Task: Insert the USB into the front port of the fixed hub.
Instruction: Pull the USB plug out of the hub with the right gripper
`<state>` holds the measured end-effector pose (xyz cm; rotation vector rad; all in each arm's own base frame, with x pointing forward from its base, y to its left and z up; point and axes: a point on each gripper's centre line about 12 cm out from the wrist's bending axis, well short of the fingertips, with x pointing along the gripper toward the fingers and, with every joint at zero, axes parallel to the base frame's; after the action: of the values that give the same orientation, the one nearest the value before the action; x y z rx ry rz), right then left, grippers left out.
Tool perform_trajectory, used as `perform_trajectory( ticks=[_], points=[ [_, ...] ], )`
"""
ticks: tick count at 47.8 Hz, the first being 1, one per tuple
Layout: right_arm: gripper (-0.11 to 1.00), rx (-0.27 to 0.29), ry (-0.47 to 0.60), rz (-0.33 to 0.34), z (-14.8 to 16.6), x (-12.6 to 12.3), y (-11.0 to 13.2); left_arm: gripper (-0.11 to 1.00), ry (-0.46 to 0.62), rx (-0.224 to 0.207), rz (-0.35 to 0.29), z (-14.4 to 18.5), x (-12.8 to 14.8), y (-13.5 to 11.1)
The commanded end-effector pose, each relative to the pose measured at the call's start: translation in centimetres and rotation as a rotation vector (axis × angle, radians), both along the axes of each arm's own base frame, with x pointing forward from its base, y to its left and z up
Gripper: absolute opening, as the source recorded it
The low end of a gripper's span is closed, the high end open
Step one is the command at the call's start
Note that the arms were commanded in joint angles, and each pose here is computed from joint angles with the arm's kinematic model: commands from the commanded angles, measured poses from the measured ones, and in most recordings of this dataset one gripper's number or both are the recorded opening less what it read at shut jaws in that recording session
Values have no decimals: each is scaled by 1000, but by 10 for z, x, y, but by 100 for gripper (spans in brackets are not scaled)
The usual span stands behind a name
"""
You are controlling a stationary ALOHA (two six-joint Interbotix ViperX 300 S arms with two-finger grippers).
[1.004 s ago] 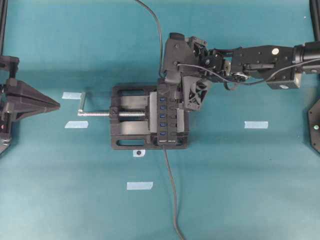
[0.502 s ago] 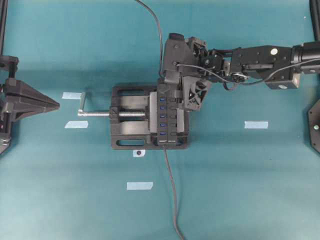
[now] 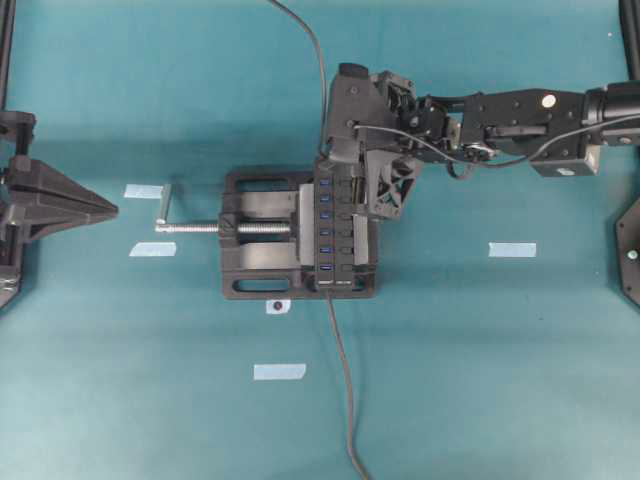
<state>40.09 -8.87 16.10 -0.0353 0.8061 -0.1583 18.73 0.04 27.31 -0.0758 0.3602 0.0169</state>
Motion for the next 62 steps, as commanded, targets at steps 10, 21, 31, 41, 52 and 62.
perform_trajectory(
  ticks=[10,21,31,41,52,62],
  points=[
    [3,2,-40,-4,14,4,1,0,-21,2,2,5,-1,0],
    [3,2,-35,-1,15,4,2,0,-23,2,3,5,-1,1],
    [3,0,-46,3,19,5,4,0,-18,0,2,5,-1,0],
    [3,-7,-79,4,33,8,3,0,-20,2,2,6,-2,0],
    [3,-1,-44,7,40,7,4,0,-18,2,3,5,-1,1],
    [3,0,-50,9,46,7,6,0,-17,0,2,5,-2,0]
  ],
)
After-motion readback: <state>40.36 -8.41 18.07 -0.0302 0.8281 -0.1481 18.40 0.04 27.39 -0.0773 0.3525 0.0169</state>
